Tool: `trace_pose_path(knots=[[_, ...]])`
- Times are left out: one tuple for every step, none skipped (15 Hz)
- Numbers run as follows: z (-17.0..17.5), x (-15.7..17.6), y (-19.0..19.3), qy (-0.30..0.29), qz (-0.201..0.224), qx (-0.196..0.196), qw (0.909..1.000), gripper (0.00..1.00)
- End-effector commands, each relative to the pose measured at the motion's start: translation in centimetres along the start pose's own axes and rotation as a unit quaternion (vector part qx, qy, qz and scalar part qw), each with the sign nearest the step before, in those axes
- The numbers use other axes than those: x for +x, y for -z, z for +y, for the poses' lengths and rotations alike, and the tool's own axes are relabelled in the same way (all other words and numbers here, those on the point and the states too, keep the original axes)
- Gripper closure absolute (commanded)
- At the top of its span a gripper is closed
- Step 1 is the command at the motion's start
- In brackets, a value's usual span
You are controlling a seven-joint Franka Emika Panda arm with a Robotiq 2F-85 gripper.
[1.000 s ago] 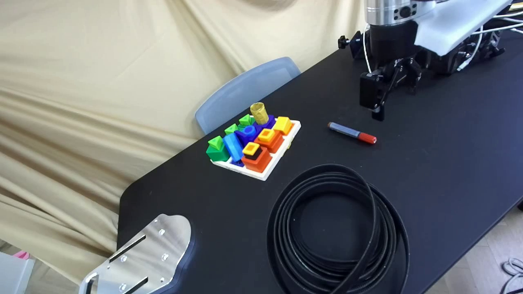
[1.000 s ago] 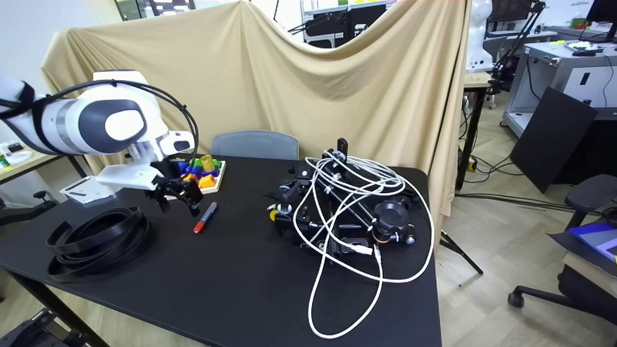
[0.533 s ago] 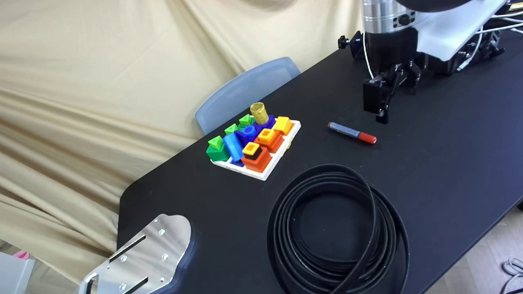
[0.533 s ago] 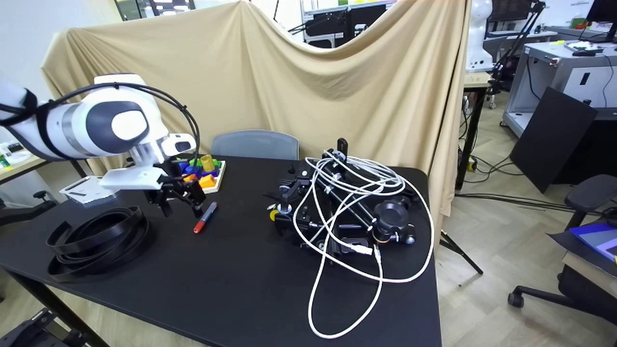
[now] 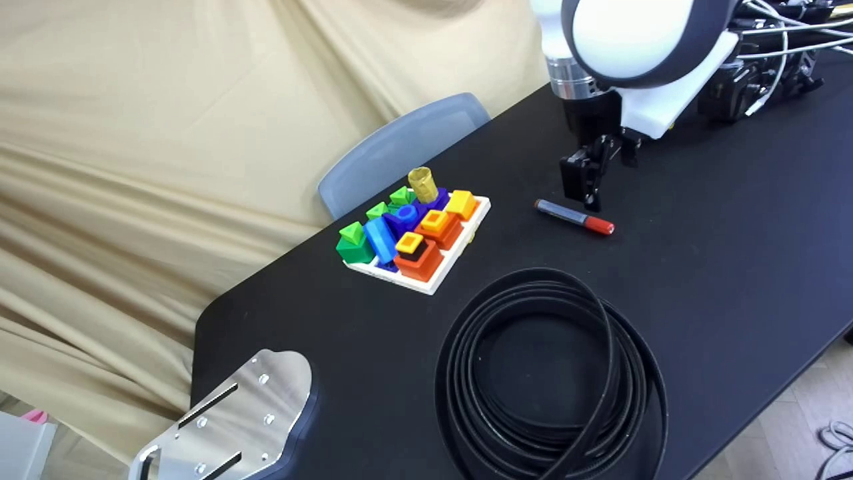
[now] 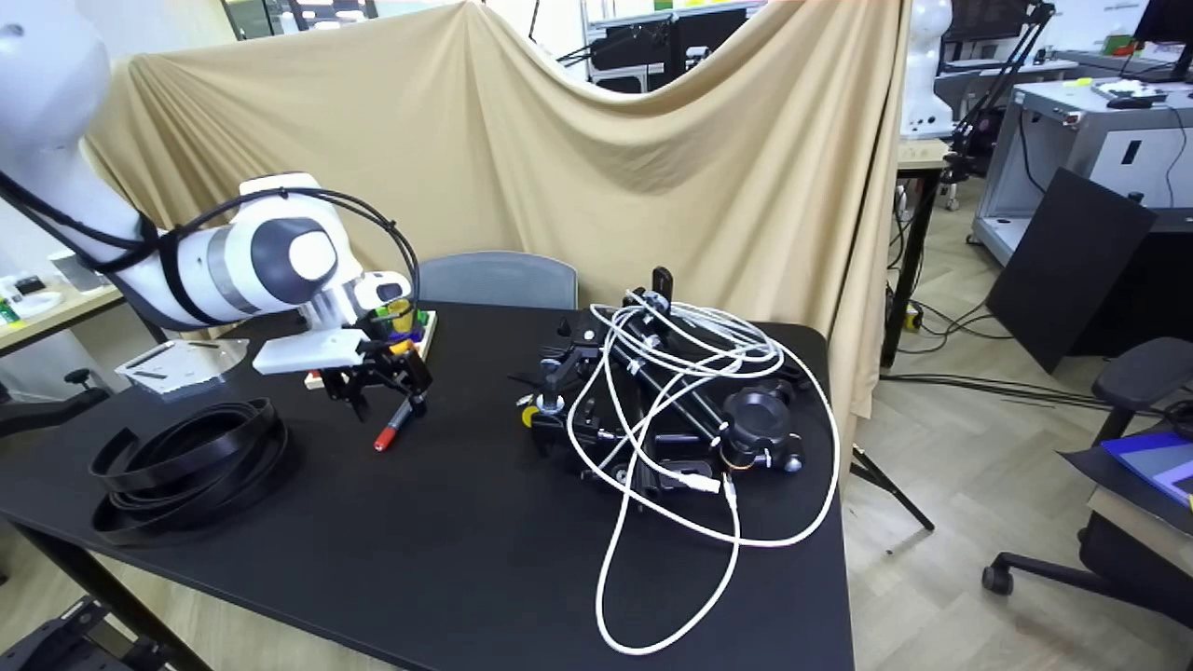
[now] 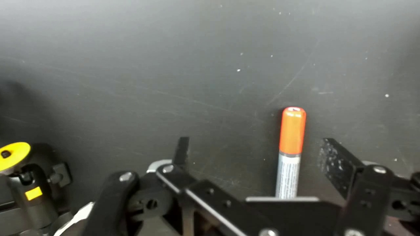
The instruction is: Move the marker slightly to the right
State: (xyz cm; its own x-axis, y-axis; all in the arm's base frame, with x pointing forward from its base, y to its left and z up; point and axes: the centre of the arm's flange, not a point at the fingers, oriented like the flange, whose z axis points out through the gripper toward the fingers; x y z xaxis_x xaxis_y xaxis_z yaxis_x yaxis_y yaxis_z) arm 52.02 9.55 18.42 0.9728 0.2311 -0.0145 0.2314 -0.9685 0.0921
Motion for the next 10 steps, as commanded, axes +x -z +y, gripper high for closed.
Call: trace_pose_path(knots=[[-1.1, 3.2, -2.0, -0.019, 0.011, 0.012, 0.9997, 0.00], [-1.3, 3.6, -2.4, -0.023, 0.012, 0.018, 0.9995, 0.00], [-1.5, 4.0, -2.8, -0.028, 0.014, 0.023, 0.9992, 0.00], [-1.8, 4.3, -3.1, -0.032, 0.015, 0.028, 0.9990, 0.00], [-1.9, 4.5, -3.3, -0.036, 0.018, 0.031, 0.9987, 0.13], [-2.1, 4.7, -3.4, -0.040, 0.023, 0.036, 0.9983, 0.25], [-2.2, 5.0, -3.4, -0.043, 0.028, 0.040, 0.9979, 0.33], [-2.3, 5.1, -3.4, -0.047, 0.032, 0.044, 0.9974, 0.40], [-2.3, 5.3, -3.4, -0.051, 0.036, 0.047, 0.9969, 0.48], [-2.4, 5.4, -3.5, -0.053, 0.039, 0.050, 0.9966, 0.55]])
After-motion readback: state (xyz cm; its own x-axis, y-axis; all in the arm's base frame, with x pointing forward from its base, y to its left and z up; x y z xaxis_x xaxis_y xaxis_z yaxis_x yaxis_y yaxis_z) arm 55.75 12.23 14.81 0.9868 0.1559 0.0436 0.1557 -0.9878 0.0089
